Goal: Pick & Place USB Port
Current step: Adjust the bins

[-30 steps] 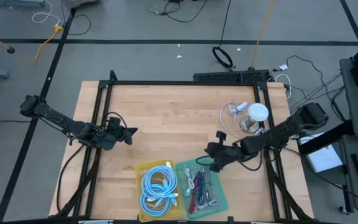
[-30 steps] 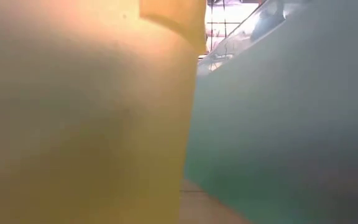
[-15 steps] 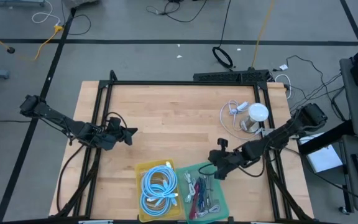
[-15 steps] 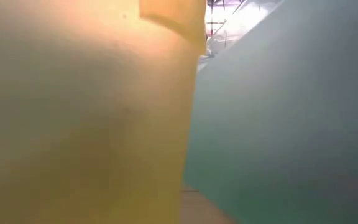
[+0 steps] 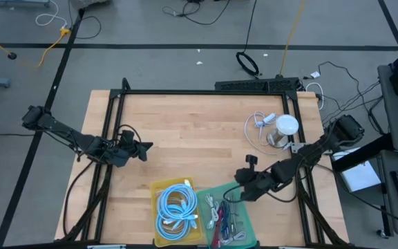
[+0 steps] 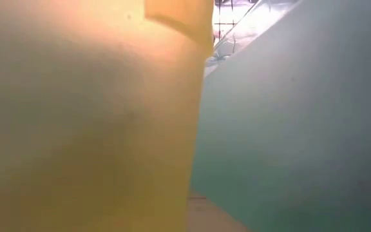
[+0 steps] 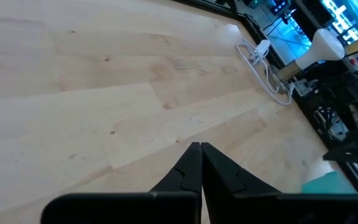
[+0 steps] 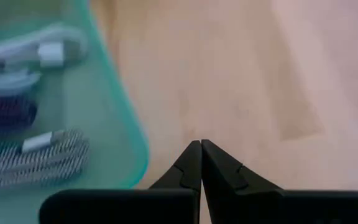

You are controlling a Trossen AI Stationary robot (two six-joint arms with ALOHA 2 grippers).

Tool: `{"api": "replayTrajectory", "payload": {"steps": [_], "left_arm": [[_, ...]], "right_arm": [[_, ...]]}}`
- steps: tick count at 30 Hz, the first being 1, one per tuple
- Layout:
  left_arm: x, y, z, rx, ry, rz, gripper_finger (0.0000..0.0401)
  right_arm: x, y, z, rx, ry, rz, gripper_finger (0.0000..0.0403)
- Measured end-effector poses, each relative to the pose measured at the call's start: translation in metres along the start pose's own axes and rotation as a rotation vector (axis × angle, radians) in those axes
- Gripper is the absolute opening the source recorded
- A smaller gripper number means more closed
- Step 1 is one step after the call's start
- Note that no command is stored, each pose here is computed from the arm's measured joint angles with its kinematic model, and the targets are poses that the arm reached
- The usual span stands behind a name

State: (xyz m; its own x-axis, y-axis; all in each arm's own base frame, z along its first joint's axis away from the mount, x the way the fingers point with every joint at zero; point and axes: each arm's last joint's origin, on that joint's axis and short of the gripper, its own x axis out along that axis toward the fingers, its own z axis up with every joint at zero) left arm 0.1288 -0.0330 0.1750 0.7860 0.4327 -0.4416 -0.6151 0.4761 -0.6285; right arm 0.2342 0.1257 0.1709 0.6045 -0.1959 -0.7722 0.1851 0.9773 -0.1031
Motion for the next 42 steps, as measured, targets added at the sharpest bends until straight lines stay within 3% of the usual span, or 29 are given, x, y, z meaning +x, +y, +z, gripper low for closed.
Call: {"api": "replayTrajectory", "payload": {"steps": [3, 8, 11, 14, 17, 19, 25, 34, 38, 42], "left_arm": [[0.0, 0.0, 0.0, -0.016, 0.001, 0.0, 0.0005], [0.0, 0.0, 0.0, -0.03, 0.012, -0.003, 0.0002], [0.0, 0.0, -0.001, -0.027, 0.019, -0.004, 0.0006], [0.0, 0.0, -0.001, -0.026, 0.019, -0.004, 0.0003], [0.0, 0.0, -0.001, -0.023, 0.019, -0.003, 0.0005], [0.001, 0.0, -0.002, -0.018, 0.021, 0.003, 0.0005], [0.007, 0.0, -0.009, -0.044, 0.073, 0.031, 0.0004], [0.025, -0.008, -0.028, -0.051, 0.13, 0.036, 0.0002], [0.032, -0.018, -0.036, -0.11, 0.167, -0.035, 0.0003], [0.029, -0.037, -0.043, -0.165, 0.156, -0.196, 0.0002]], "right_arm": [[-0.008, 0.0, 0.017, -0.003, -0.038, -0.049, 0.0], [-0.049, 0.009, 0.072, -0.051, -0.186, 0.085, 0.0], [-0.081, 0.018, 0.099, -0.124, -0.262, 0.256, 0.0], [-0.106, 0.031, 0.112, -0.191, -0.258, 0.551, 0.0], [-0.122, 0.049, 0.1, -0.236, -0.161, 0.79, 0.0], [-0.128, 0.061, 0.085, -0.256, -0.051, 0.854, 0.0], [-0.128, 0.09, 0.041, -0.296, 0.227, 0.833, 0.0], [-0.093, 0.134, 0.021, -0.337, 0.344, 0.95, 0.0], [-0.075, 0.147, 0.013, -0.381, 0.362, 0.956, 0.0], [-0.072, 0.153, 0.011, -0.431, 0.321, 0.975, 0.0]]}}
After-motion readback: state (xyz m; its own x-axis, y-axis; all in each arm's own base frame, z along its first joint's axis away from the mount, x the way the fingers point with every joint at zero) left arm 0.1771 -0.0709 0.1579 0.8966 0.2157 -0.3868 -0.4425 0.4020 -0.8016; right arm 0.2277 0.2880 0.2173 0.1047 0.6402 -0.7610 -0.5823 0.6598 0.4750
